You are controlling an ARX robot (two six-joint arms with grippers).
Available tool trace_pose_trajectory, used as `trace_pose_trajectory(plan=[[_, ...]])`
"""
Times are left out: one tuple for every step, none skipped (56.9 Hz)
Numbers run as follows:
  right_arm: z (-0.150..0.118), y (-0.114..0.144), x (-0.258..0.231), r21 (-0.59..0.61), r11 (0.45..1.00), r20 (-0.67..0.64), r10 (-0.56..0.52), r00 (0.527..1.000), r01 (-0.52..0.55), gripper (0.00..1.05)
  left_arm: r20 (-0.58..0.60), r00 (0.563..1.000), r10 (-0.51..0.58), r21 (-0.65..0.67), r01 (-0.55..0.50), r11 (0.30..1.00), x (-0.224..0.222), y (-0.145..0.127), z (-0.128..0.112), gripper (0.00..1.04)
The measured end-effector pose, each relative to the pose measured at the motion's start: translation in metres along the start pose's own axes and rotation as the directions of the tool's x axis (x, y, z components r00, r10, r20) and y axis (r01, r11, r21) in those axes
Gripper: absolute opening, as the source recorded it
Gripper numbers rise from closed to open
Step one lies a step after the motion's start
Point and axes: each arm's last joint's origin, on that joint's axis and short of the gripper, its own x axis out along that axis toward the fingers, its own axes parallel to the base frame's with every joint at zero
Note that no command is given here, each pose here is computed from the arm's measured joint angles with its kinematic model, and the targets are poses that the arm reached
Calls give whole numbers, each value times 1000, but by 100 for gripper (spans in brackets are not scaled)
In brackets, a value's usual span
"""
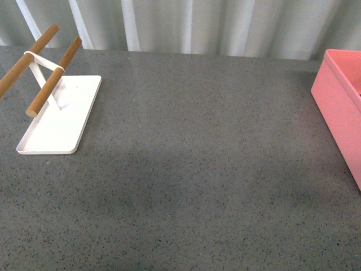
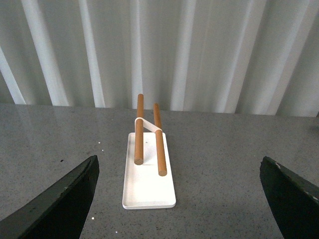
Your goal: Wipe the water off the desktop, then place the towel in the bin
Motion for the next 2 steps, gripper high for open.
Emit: trace_pose_trajectory(plan=[[0, 0, 0, 0, 1000, 0, 0, 1000, 0, 98, 0, 1000, 0, 0, 0, 1000, 0, 0, 0, 98], [0, 0, 0, 0, 1000, 0, 0, 1000, 0, 98, 0, 1000, 0, 0, 0, 1000, 0, 0, 0, 98]])
